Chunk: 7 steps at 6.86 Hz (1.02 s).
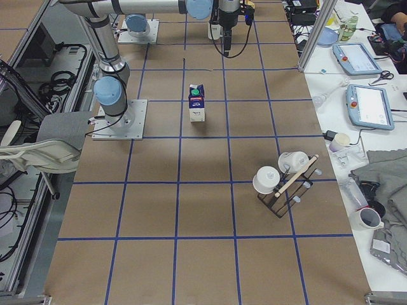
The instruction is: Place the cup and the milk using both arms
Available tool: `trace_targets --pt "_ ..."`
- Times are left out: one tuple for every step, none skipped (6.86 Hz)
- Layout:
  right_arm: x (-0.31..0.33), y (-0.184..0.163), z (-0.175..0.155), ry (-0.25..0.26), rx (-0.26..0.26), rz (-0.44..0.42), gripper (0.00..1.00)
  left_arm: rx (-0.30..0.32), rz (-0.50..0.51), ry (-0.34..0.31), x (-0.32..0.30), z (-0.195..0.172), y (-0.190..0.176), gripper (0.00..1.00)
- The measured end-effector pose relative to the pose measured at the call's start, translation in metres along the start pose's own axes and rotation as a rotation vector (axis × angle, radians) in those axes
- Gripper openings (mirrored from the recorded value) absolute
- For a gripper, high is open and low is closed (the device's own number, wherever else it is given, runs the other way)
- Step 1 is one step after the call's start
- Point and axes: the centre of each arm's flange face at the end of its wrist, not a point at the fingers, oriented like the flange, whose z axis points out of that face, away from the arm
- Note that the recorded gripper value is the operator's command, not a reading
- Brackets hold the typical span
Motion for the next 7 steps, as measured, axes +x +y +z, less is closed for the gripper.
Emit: trace_targets --pt "0.0 0.0 0.0 0.001 0.0 0.0 1.0 0.018 -0.016 0.005 0.032 -0.01 -0.002 0.0" --pt "0.0 0.0 0.0 0.001 -0.001 0.0 1.0 0.028 -0.029 0.007 0.075 -0.014 0.0 0.0" --pt "0.0 0.0 0.0 0.002 -0.001 -0.001 1.0 0.045 -0.055 0.009 0.121 -0.02 0.004 0.0" --pt "0.0 0.0 0.0 0.002 -0.001 0.0 1.0 0.062 -0.069 0.014 0.164 -0.027 0.01 0.0" --pt "0.0 0.0 0.001 0.002 -0.001 -0.001 1.0 0.068 -0.072 0.008 0.202 -0.026 0.018 0.0" --pt "0.0 0.0 0.001 0.002 -0.002 -0.001 1.0 0.066 -0.074 -0.018 0.235 -0.015 0.027 0.0" --pt "0.0 0.0 0.001 0.002 -0.002 -0.001 1.0 0.058 -0.071 -0.048 0.259 0.001 0.035 0.0"
